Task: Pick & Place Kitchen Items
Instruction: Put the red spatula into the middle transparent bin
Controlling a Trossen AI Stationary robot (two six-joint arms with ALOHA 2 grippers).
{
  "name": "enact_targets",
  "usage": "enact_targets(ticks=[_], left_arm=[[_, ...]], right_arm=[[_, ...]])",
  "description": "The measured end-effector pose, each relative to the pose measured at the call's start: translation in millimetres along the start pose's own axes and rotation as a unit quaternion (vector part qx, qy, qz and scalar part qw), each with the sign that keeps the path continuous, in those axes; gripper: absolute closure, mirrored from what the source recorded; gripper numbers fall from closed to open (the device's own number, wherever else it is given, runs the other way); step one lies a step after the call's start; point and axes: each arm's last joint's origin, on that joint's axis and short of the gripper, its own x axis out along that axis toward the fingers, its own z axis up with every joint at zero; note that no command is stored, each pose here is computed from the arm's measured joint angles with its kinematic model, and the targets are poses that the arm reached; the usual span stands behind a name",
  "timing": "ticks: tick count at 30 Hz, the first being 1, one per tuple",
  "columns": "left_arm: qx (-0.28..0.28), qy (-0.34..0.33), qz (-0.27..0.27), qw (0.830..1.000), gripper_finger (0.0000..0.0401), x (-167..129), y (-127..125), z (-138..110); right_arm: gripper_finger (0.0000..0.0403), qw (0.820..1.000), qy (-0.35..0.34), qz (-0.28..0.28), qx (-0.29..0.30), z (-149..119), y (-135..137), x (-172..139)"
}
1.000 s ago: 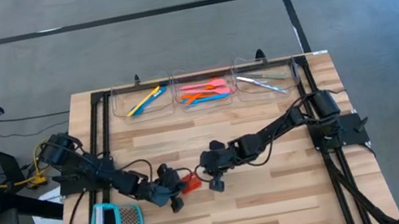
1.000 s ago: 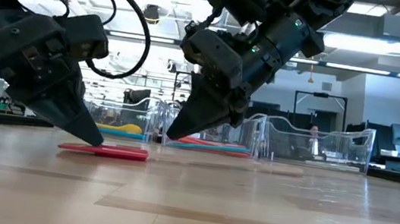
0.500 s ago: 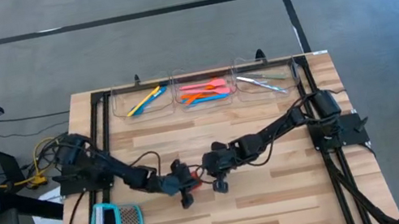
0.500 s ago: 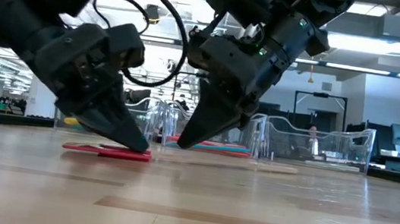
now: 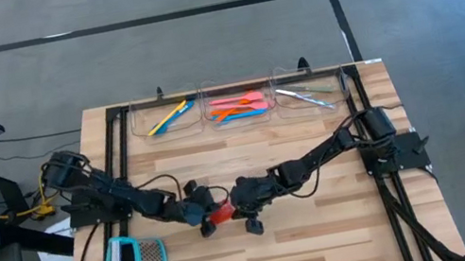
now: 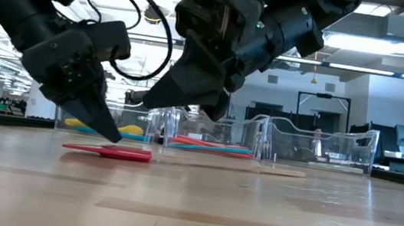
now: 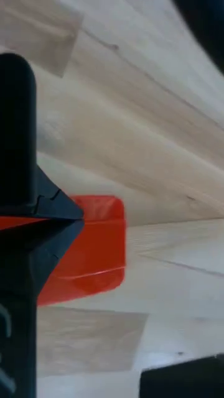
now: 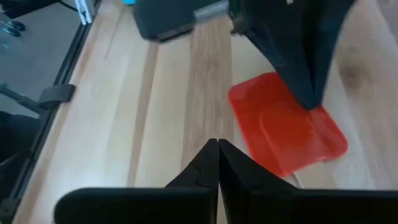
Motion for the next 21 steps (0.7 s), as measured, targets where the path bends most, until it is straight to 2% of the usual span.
enact_targets(ticks=[10, 21], left_arm=[[-0.014, 0.005, -0.004, 1.000, 0.0399, -0.9, -7.2, -8.6], [-0.032, -0.050, -0.006, 0.998, 0.0399, 35.2, -3.0, -7.8]], right_arm=[[0.0403, 0.998, 0.023, -0.049, 0.026, -12.9, -19.7, 19.7], [0.0403, 0.994, 0.063, -0.091, 0.019, -7.4, -23.5, -2.0]])
